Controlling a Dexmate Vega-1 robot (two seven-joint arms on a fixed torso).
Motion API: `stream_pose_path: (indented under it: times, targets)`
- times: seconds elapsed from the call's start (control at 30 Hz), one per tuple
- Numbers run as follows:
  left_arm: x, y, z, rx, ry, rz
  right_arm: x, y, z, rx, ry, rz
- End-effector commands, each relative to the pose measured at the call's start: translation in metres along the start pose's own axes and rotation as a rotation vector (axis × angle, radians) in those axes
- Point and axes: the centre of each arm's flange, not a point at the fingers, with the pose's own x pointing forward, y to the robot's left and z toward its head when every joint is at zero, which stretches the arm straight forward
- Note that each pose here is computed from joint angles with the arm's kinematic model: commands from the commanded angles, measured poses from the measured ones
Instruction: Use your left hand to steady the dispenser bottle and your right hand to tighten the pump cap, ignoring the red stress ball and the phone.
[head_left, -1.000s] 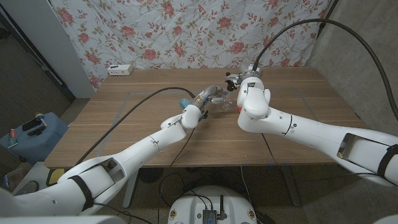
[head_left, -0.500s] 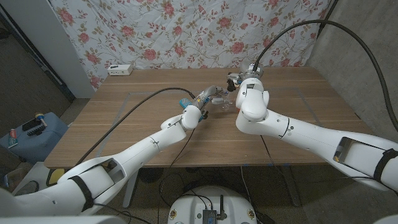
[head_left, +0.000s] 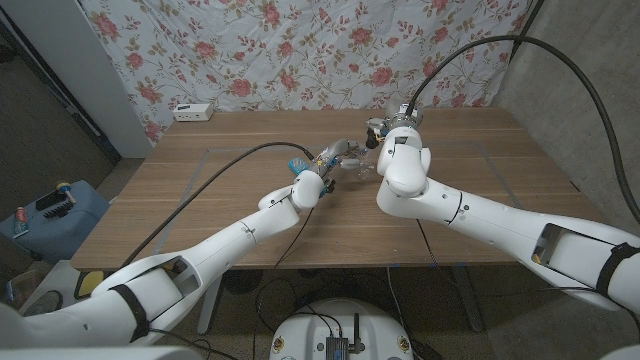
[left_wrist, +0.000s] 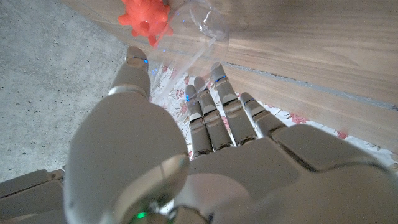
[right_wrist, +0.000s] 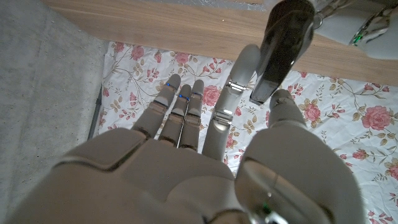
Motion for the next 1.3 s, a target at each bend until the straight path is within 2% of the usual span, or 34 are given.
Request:
stream_pose_path:
  times: [0.03, 0.7, 1.3]
  targets:
    - [-0.0009, -0.0002, -0.0008, -0.004, 0.000, -0.001, -0.0005, 0.0018, 0.0007, 0.015, 0.010, -0.013]
    - [0.0015, -0.0014, -0.0012, -0.011, -0.004, -0.004, 0.0028, 0.0022, -0.0001, 0.021, 0.021, -0.015]
    - [0.0058, -0.0001, -0.0018, -0.011, -0.001, -0.003, -0.0006, -0.0048, -0.0068, -0.004, 0.014, -0.040]
